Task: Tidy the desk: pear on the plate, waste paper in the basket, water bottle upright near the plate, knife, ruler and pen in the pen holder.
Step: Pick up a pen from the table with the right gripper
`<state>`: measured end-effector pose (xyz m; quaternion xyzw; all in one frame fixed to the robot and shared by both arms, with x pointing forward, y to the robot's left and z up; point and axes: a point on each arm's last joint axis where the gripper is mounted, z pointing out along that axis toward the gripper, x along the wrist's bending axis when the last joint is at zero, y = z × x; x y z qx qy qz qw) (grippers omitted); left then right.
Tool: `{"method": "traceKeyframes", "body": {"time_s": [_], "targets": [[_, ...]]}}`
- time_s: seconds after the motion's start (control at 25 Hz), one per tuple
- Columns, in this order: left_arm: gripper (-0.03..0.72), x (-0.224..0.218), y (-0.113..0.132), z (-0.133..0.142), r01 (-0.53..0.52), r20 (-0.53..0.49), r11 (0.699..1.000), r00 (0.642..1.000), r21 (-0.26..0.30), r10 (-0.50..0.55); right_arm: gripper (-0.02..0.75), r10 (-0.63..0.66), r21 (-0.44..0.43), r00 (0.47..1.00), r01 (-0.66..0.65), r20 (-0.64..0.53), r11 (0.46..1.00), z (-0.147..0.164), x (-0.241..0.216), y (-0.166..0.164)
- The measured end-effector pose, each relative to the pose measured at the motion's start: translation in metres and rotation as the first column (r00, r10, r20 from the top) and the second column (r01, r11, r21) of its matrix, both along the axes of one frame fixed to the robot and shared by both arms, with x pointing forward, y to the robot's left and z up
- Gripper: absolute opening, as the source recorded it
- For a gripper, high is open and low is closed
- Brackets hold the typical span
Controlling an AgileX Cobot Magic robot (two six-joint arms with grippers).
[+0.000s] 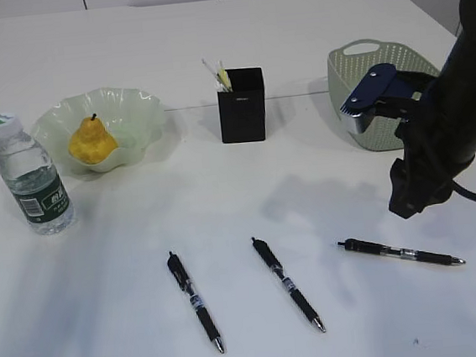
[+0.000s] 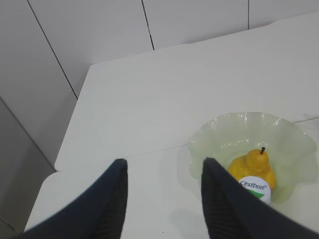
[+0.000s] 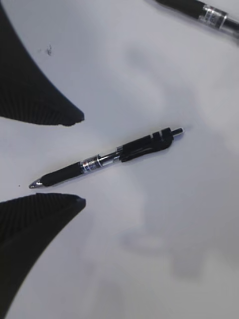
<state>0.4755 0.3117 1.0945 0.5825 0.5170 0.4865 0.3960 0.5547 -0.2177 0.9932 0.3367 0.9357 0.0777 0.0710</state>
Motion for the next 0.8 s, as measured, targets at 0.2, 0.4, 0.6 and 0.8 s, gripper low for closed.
{"method": "traceKeyframes", "body": {"time_s": [0.2, 0.4, 0.6, 0.8], "targets": [[0.341, 0.0001, 0.0000, 0.0003, 0.000, 0.004, 1.000, 1.000, 0.000, 0.000, 0.339, 0.012, -0.008, 1.000, -0.012, 0.002, 1.000, 0.0000, 0.0001, -0.0005], [0.341, 0.0003, 0.0000, 0.0012, 0.000, 0.013, 1.000, 1.000, 0.001, 0.000, 0.339, 0.152, -0.051, 0.988, -0.151, 0.003, 0.987, -0.0003, -0.0006, -0.0020], [0.341, 0.0003, 0.0000, 0.0012, 0.000, 0.014, 1.000, 1.000, -0.001, 0.000, 0.339, 0.283, -0.077, 0.959, -0.282, -0.003, 0.956, -0.0005, -0.0015, -0.0023], [0.341, 0.0003, 0.0000, 0.0013, 0.000, 0.015, 1.000, 1.000, -0.001, 0.000, 0.339, 0.331, -0.087, 0.944, -0.330, 0.000, 0.940, -0.0005, -0.0013, -0.0023]]}}
